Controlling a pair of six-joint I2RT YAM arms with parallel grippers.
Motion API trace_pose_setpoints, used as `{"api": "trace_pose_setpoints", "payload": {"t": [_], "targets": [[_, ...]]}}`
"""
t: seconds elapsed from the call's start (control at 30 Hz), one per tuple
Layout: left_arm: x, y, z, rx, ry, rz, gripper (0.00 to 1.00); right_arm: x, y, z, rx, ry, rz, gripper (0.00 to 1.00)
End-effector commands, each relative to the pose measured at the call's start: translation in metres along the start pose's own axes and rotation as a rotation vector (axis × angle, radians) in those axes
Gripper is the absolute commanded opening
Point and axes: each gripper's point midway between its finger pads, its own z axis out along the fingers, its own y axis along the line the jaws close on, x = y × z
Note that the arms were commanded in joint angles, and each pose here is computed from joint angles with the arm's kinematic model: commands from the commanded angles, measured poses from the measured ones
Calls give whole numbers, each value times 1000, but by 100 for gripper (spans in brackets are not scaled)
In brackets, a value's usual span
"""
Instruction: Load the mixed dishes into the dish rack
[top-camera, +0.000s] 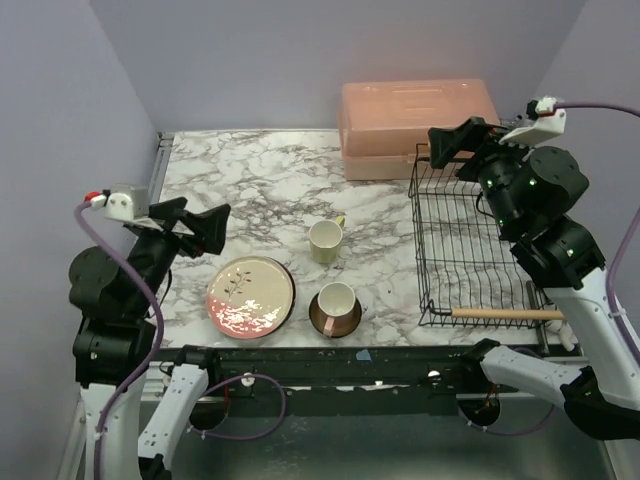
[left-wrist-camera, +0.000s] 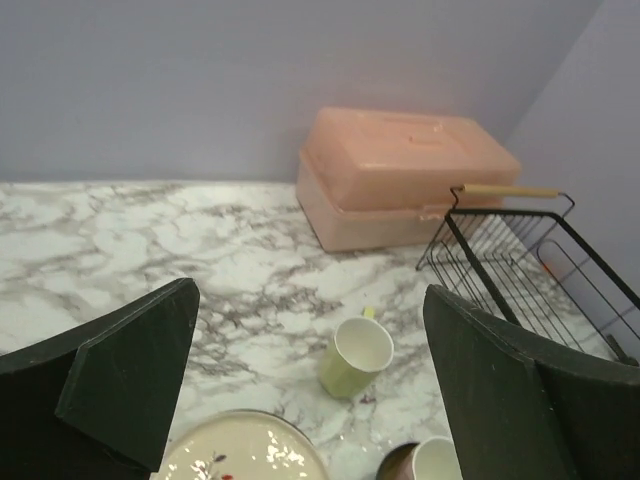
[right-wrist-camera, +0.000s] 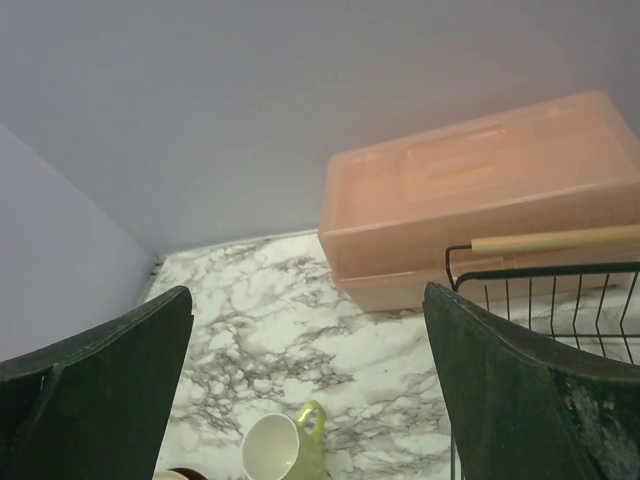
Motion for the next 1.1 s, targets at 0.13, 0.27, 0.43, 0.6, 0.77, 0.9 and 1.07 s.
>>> {"api": "trace_pose_setpoints", "payload": {"t": [0.13,0.27,0.43,0.6,0.77,0.9,1.07], "targets": [[109,-19,23,189,386,-218,99,40,-3,10,5,116,-43,100],[143,-23,24,241,486,-303,98,55,-1,11,-29,136,-55,100],[184,-26,19,269,577,-400,98,82,3,16,-61,206,-71,100],[219,-43,7,326,678,-442,98,106,3,22,-71,259,-82,100],[254,-63,-11,353,817,-422,98,124,7,27,-97,308,-93,100],[280,-65,-21,306,915,-376,95,132,7,29,-99,327,-97,100],[299,-68,-21,228,996,-283,83,139,7,32,-97,339,-101,100]]}}
